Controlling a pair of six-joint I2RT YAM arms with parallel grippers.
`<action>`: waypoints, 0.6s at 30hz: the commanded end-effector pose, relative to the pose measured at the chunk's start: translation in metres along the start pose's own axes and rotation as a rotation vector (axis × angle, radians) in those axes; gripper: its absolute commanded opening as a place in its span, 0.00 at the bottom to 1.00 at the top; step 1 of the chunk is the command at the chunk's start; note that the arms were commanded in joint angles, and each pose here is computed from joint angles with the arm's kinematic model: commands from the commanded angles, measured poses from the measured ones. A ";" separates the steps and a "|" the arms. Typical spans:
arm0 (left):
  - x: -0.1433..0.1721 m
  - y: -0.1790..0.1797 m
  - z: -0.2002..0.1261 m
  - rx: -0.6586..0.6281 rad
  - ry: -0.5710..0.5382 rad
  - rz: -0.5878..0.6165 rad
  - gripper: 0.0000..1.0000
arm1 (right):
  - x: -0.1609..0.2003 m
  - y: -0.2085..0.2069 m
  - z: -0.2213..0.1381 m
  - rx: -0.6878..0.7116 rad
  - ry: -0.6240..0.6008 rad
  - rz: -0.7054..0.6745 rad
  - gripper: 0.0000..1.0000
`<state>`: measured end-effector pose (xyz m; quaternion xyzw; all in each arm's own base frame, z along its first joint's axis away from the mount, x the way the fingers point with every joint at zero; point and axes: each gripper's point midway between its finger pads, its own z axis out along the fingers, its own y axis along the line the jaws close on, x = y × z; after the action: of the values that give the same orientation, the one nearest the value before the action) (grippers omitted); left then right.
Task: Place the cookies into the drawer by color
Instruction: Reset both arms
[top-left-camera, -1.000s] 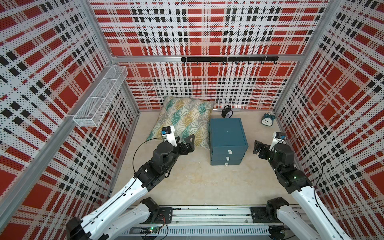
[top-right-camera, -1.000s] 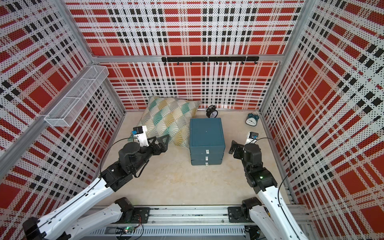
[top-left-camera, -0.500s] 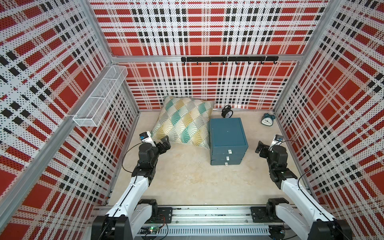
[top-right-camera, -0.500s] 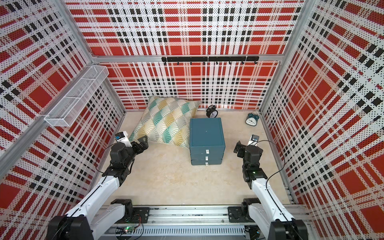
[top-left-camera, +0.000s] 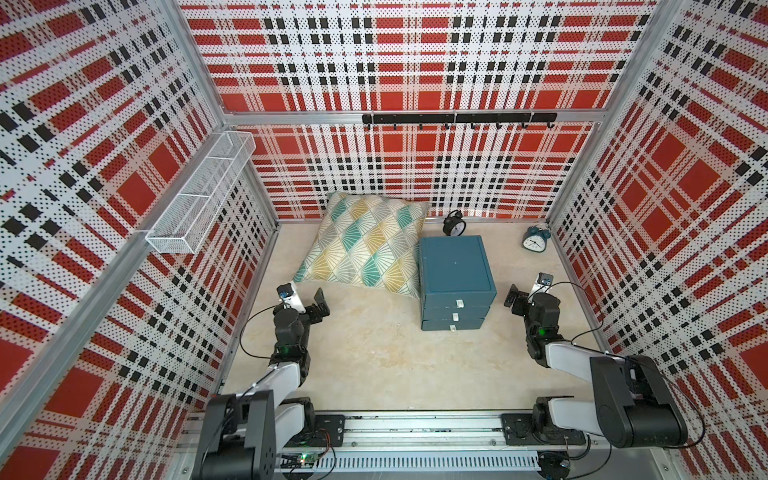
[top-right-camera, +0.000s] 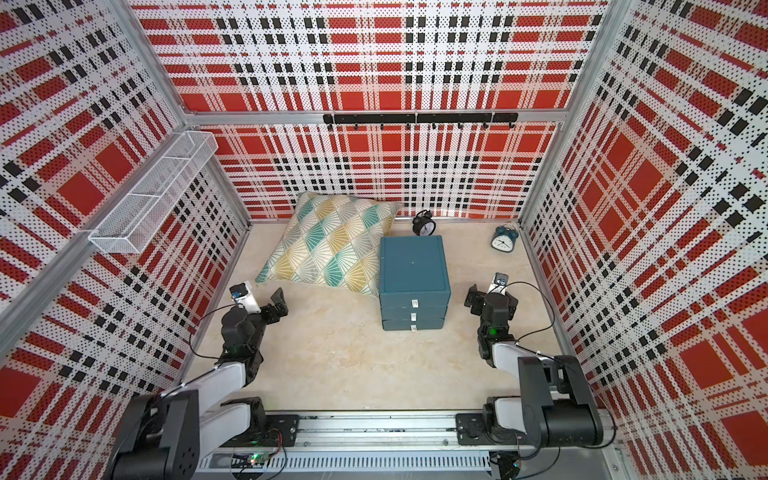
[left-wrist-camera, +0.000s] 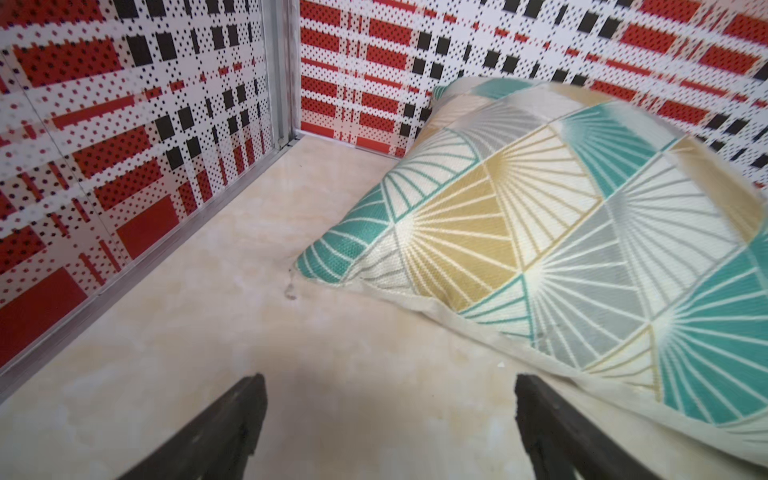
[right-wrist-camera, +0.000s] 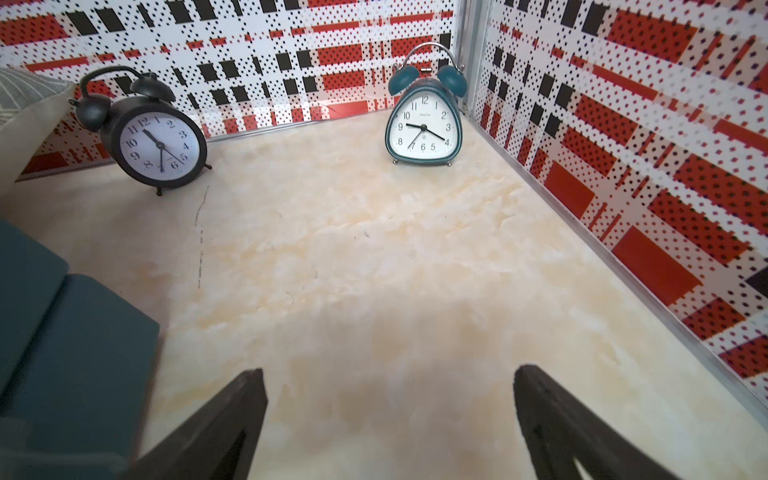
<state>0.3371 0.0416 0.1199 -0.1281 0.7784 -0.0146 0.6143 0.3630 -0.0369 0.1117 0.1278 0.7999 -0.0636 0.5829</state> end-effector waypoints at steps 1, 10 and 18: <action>-0.039 -0.015 0.012 0.073 -0.141 0.036 0.99 | -0.037 0.005 0.006 -0.012 -0.151 -0.017 1.00; -0.046 -0.036 0.016 0.097 -0.261 0.131 0.99 | -0.018 0.037 0.005 -0.168 -0.199 -0.124 1.00; -0.035 -0.030 0.028 0.016 -0.243 0.132 0.99 | -0.017 0.039 0.016 -0.182 -0.142 -0.120 1.00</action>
<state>0.3735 0.0150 0.1301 -0.0571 0.7335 0.0119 0.6772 0.3888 -0.0077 0.1172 0.0294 0.7725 -0.0403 0.6330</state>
